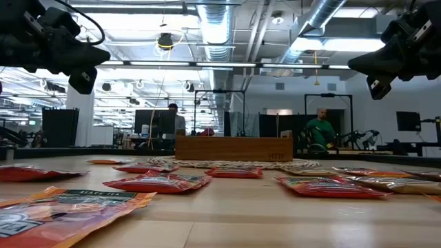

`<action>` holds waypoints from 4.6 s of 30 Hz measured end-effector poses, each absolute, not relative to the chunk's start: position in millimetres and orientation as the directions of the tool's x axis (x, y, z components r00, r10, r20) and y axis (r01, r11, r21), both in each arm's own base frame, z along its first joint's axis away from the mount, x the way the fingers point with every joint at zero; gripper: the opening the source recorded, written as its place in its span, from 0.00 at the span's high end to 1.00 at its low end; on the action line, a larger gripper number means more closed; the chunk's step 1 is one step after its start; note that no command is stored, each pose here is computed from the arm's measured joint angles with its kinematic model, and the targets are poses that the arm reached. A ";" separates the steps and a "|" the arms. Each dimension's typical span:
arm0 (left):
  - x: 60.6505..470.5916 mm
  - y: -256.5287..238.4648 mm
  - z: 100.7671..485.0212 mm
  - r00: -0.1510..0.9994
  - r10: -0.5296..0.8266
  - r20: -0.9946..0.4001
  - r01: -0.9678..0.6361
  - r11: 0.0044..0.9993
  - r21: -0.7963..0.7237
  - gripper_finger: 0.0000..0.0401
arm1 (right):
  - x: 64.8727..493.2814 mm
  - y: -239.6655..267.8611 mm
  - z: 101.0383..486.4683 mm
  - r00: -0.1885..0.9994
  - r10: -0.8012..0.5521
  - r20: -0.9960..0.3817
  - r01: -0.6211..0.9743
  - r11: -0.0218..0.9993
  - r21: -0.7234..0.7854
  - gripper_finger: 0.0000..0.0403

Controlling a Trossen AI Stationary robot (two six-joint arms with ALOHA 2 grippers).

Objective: Pick & Place Tea

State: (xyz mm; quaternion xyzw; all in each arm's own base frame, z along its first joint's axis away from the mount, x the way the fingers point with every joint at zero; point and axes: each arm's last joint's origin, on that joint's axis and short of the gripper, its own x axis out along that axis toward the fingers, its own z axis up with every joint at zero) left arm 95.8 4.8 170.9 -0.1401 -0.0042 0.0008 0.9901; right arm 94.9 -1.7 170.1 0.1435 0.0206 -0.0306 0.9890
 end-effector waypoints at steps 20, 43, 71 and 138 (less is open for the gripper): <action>95.7 5.6 177.6 0.996 0.030 0.088 0.003 0.935 -0.355 1.00 | 95.2 -1.8 171.0 0.998 -0.058 -0.034 0.065 0.957 0.283 1.00; 95.4 5.7 179.4 0.994 0.037 0.099 0.016 0.874 -0.486 1.00 | 89.5 -4.1 194.5 0.992 -0.123 0.028 0.108 0.944 0.310 1.00; 95.6 5.9 172.8 0.999 0.042 0.022 -0.026 0.873 -0.486 1.00 | 154.8 54.1 230.7 0.293 0.361 -0.886 0.509 0.725 0.464 1.00; 95.7 4.1 173.2 0.999 -0.021 0.029 0.034 0.845 -0.534 1.00 | 209.7 57.6 125.4 -0.033 0.047 -0.998 0.051 0.998 0.045 0.64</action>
